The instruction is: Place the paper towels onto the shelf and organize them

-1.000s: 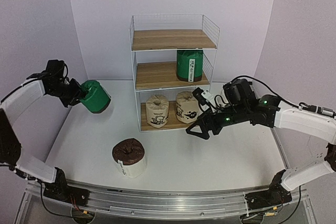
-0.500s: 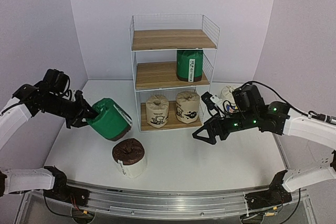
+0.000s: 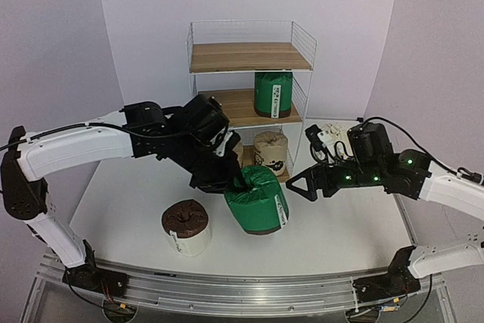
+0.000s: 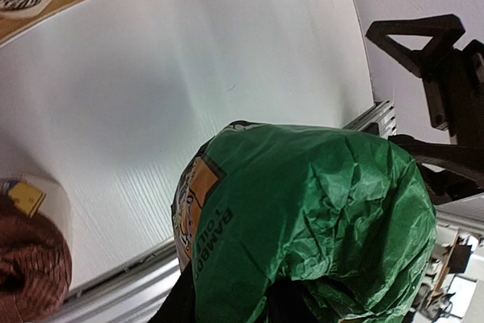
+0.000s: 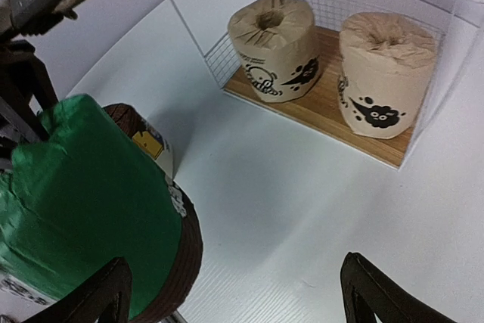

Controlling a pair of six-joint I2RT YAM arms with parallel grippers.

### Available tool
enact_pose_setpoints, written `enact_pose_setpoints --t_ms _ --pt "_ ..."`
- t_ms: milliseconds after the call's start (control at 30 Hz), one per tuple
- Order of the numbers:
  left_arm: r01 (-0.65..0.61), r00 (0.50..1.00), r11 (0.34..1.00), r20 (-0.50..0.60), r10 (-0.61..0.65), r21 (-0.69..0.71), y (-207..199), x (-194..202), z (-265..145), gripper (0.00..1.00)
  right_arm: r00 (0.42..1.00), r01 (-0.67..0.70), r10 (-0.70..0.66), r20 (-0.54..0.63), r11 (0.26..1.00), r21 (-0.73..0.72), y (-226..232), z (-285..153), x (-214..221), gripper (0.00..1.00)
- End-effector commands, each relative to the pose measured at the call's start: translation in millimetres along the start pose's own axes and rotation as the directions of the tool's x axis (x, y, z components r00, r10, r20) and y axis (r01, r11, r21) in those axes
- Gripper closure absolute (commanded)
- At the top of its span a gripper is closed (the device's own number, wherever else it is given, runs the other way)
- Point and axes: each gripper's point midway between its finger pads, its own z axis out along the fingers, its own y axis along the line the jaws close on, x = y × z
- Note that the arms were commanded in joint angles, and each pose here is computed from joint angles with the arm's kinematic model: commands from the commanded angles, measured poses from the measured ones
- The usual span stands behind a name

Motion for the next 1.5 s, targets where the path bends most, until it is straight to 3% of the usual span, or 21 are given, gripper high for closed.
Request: enact_pose_setpoints --t_ms 0,67,233,500,633,833,933,1133,1333,1467 --pt "-0.267 0.964 0.962 0.04 0.264 0.06 -23.6 -25.1 26.9 0.97 0.988 -0.103 0.078 0.137 0.976 0.193 -33.4 -23.4 -14.6 0.07" --pt "-0.358 0.934 0.934 0.023 0.358 0.019 -17.6 -30.1 45.5 0.97 0.979 -0.133 0.095 0.179 0.967 0.215 -37.7 -34.2 -17.1 0.07" --pt "-0.453 0.891 0.889 -0.064 0.449 -0.064 7.6 -33.4 93.4 0.97 0.966 -0.174 0.118 0.23 0.955 0.239 -45.0 -48.6 -12.9 0.07" --pt "-0.572 0.818 0.816 -0.126 0.561 -0.077 38.9 -40.3 132.3 0.95 0.97 -0.188 0.147 0.195 0.959 0.213 -42.6 -41.5 -1.7 0.07" --pt "-0.626 0.779 0.776 -0.116 0.616 -0.079 47.9 -38.2 135.5 0.77 0.971 -0.192 0.153 0.182 0.955 0.224 -45.6 -37.8 3.9 0.07" --pt "-0.609 0.79 0.789 -0.158 0.593 -0.085 56.4 -39.5 140.0 0.59 0.977 -0.175 0.147 0.153 0.966 0.19 -39.5 -34.2 9.1 0.07" --pt "-0.604 0.794 0.794 -0.144 0.591 -0.07 48.1 -42.1 136.3 0.45 0.983 -0.146 0.127 0.13 0.978 0.15 -31.3 -32.5 10.4 0.07" --pt "-0.59 0.806 0.805 -0.099 0.583 -0.064 28.6 -54.0 120.0 0.33 0.994 -0.076 0.072 0.083 0.996 0.039 -9.9 -30.2 13.7 0.07" --pt "-0.578 0.816 0.813 -0.027 0.578 -0.063 11.3 -60.9 86.5 0.15 0.997 0.065 -0.063 0.035 0.995 -0.075 9.4 -25.2 25.3 0.06" --pt "-0.564 0.824 0.823 0.01 0.566 -0.074 8.3 -61.5 67.2 0.05 0.996 0.09 -0.088 0.02 0.99 -0.106 11.7 -15.9 33.1 0.06"
